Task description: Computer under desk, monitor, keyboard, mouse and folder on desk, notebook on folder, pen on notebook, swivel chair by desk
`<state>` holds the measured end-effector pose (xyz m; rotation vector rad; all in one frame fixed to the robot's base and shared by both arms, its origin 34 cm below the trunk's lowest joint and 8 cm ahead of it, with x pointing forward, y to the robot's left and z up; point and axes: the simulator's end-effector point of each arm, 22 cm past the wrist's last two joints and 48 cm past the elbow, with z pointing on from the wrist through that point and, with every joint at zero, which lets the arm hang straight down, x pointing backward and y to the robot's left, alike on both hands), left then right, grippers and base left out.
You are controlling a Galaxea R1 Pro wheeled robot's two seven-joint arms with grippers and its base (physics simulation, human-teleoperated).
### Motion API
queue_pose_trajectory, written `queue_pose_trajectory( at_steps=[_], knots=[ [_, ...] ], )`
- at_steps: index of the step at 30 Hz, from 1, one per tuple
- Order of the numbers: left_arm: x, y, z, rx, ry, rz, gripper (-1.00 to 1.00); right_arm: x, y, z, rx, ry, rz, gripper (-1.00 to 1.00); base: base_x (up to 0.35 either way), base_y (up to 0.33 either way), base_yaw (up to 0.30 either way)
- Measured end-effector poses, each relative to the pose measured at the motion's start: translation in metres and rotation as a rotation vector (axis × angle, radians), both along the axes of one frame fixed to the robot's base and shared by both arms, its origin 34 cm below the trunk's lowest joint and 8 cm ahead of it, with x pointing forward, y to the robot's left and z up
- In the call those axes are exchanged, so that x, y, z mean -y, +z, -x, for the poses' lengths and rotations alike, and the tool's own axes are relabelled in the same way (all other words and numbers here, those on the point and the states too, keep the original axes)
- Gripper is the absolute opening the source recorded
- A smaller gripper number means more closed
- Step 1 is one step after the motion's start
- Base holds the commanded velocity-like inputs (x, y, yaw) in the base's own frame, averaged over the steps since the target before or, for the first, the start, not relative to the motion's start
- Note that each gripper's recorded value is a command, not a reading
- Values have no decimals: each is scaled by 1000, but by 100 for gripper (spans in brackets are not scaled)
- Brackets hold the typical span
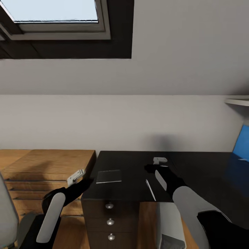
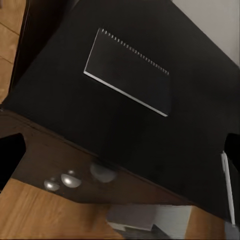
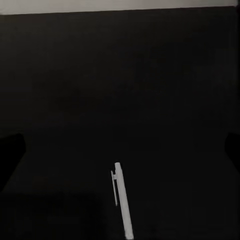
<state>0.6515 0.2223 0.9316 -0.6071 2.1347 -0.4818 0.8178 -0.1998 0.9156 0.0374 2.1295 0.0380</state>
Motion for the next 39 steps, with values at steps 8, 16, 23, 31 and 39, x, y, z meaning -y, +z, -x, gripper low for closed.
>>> queue_pose_trajectory(
  at_steps=[8, 16, 23, 31, 39],
  knots=[
    [0, 1, 0, 2, 0, 1, 100, 0, 1, 0, 1, 1, 1, 100, -340, 1, 145],
    [0, 2, 0, 4, 1, 1, 100, -2, 4, 0, 11, 6, -2, 100, -262, 116, 189],
    [-2, 2, 7, 13, 7, 6, 100, -3, 14, -3, 34, 10, -3, 100, -45, 26, 263],
    [-24, -1, 15, 98, 43, 51, 100, -3, 17, -4, 44, 16, 10, 100, -3, 2, 209],
    [-38, -6, 19, 122, 60, 84, 100, -14, 18, -2, 55, 62, 57, 100, 0, 0, 231]
  ],
)
